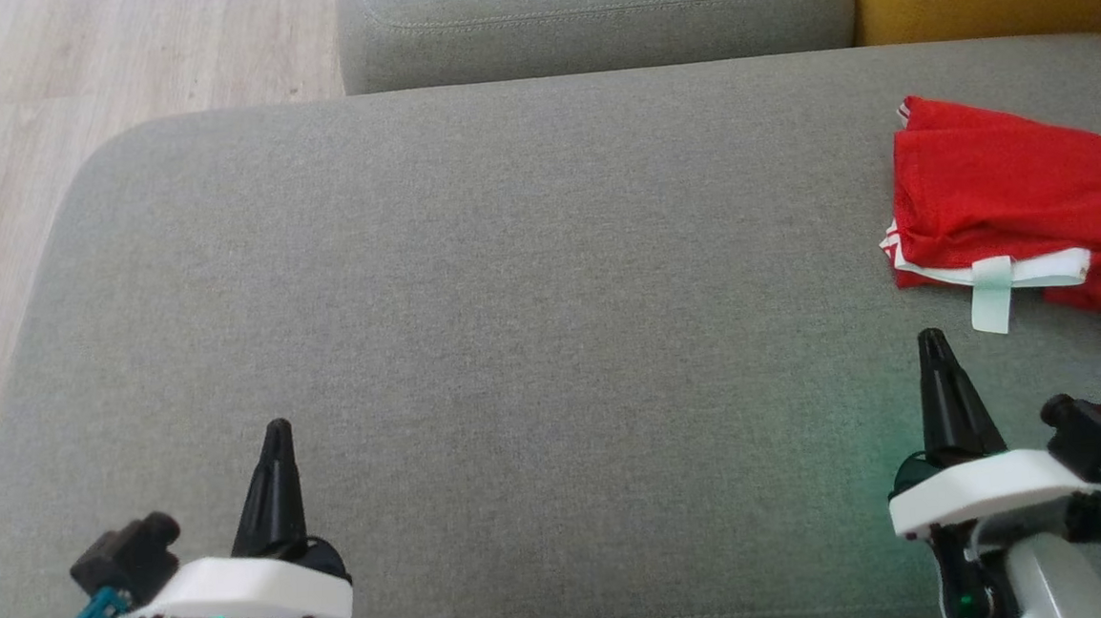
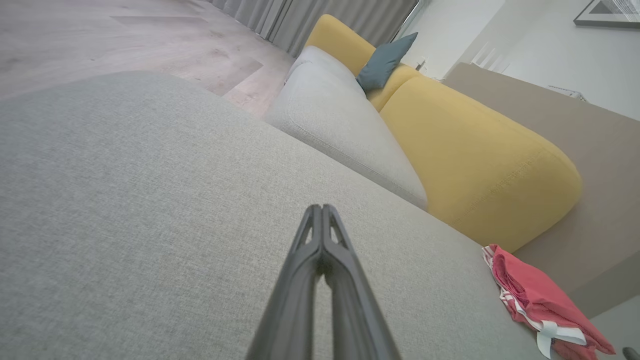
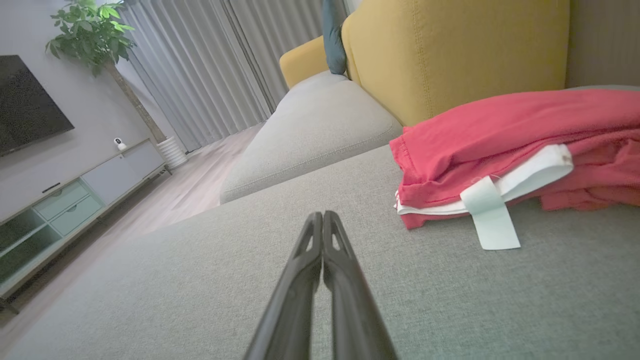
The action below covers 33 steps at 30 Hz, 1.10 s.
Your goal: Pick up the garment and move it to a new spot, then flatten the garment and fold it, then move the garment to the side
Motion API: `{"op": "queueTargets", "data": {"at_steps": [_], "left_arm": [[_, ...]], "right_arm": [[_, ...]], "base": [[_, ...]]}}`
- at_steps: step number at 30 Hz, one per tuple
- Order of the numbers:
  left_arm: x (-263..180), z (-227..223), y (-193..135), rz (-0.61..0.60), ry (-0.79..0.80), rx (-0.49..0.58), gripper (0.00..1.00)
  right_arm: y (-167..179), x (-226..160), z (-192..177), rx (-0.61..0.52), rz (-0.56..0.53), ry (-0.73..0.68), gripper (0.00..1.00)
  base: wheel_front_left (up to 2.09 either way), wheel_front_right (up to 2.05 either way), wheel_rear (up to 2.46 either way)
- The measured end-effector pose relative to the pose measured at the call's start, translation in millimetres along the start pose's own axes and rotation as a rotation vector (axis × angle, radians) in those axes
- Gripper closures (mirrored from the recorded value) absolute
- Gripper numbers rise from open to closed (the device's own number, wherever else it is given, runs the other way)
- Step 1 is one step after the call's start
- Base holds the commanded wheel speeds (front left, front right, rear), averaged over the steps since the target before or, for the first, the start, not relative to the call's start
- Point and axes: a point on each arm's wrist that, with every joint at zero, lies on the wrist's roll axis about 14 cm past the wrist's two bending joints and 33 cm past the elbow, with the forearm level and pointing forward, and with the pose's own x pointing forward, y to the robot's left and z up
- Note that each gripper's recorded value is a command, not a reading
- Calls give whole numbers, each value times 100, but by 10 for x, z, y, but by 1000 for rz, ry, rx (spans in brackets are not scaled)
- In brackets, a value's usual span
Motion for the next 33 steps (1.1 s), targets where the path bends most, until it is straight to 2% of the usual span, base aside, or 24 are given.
{"op": "queueTargets", "data": {"at_steps": [33], "left_arm": [[80,25,138,54,30,-324,100]], "right_arm": [[-203,-23,71,389,-87,-8,100]], "base": [[0,0,0]]}}
